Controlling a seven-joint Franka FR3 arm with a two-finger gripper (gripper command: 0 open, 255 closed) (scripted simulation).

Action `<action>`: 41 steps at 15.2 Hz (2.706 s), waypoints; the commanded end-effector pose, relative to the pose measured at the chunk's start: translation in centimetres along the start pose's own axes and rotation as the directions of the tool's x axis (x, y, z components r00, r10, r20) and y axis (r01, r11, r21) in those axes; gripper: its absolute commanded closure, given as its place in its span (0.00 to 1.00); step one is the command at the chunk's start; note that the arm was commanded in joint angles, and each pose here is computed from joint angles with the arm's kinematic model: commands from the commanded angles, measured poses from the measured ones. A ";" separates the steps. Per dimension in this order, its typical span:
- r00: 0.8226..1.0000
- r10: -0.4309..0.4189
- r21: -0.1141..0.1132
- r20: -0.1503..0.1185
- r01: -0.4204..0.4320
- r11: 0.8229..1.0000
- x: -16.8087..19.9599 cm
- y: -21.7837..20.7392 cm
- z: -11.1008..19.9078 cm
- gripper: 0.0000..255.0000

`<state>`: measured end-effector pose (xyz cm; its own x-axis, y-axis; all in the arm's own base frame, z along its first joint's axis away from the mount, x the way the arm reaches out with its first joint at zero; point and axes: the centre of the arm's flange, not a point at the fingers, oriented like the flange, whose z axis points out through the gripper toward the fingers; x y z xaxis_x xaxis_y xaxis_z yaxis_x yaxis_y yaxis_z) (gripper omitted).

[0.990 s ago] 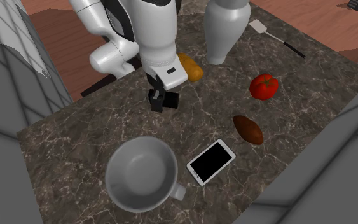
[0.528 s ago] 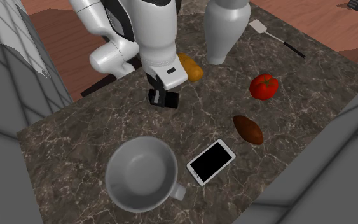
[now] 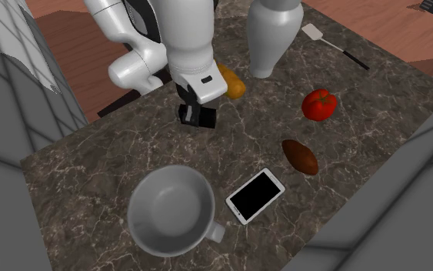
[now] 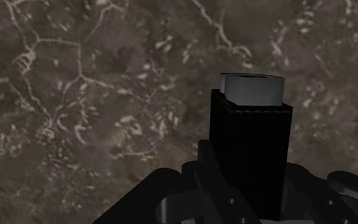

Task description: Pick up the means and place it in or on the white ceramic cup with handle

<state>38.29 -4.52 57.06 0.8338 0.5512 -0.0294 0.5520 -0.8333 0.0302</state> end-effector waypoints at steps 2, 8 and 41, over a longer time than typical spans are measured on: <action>1.000 0.000 0.000 0.000 0.000 1.000 -0.1 0.0 -1.5 1.00; 1.000 0.000 0.000 0.000 0.000 1.000 -0.2 0.1 -4.7 1.00; 1.000 0.000 0.000 0.000 0.000 1.000 0.8 21.5 -12.7 1.00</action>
<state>50.19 -20.05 70.48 0.8344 0.5504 -0.0294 0.5511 -0.8339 0.0283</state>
